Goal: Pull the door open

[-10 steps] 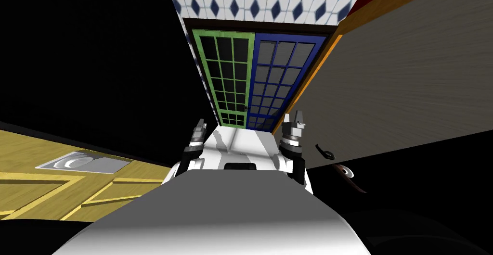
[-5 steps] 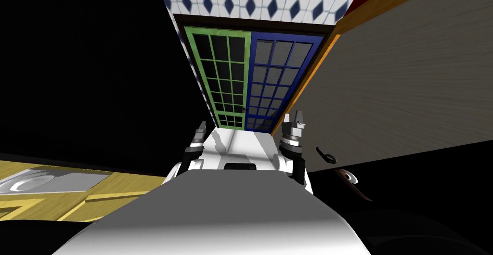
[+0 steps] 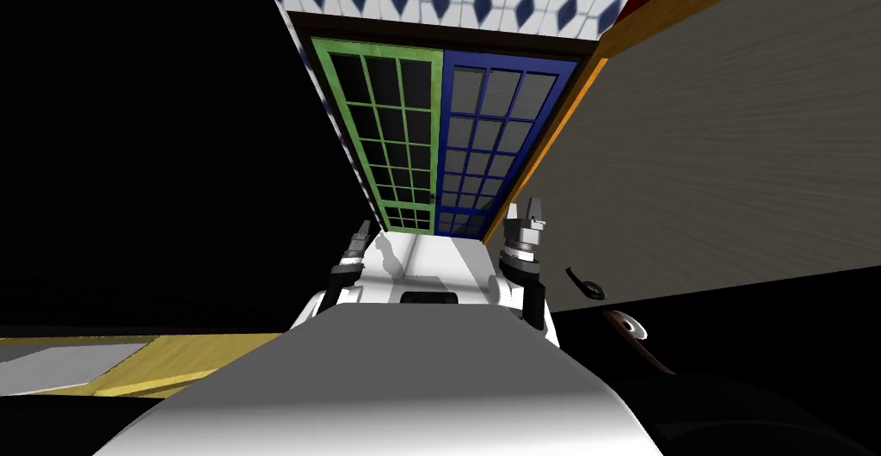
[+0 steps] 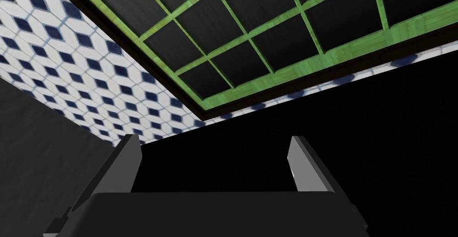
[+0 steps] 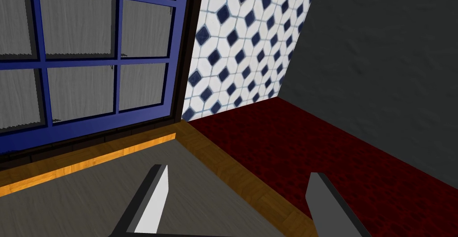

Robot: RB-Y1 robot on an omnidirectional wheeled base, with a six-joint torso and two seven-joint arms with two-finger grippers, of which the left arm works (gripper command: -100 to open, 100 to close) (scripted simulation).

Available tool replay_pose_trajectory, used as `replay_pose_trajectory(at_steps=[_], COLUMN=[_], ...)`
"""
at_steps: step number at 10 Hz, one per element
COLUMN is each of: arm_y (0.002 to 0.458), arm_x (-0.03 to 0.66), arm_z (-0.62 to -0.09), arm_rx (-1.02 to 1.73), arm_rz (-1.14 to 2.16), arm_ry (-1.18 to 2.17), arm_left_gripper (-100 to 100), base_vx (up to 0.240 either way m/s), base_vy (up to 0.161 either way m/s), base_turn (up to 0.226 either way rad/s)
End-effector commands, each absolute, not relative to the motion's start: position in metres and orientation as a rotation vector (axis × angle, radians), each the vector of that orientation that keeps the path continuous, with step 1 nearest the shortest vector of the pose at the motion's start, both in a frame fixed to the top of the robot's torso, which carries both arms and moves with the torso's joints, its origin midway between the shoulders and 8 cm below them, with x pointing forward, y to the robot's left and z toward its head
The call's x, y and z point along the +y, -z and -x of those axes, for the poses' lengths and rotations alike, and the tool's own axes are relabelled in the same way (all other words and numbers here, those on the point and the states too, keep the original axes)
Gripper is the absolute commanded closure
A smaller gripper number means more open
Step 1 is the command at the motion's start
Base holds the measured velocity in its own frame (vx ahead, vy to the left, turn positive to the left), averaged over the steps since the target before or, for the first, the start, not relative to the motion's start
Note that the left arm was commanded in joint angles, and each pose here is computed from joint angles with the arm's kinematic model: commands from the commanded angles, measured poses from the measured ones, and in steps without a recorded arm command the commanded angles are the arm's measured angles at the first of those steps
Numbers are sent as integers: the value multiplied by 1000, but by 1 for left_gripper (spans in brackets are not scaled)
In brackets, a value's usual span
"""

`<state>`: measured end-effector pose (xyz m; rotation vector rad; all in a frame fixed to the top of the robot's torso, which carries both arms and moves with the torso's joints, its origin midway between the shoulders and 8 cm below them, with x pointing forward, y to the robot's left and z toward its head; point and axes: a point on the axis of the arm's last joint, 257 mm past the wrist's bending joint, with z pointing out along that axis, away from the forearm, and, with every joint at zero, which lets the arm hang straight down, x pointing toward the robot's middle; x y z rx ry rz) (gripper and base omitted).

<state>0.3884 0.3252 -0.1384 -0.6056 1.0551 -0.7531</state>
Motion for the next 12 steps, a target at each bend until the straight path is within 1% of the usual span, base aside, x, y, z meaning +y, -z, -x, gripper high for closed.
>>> replay_pose_trajectory(at_steps=[1, 12], arm_y=[148, 210], arm_x=[329, 357], arm_z=[-391, -394], arm_rx=[1076, 1211], arm_rz=[588, 475], arm_ry=[713, 448], arm_left_gripper=[-100, -100], base_vx=[107, 105], base_vy=[-40, -34], base_turn=[-50, -54])
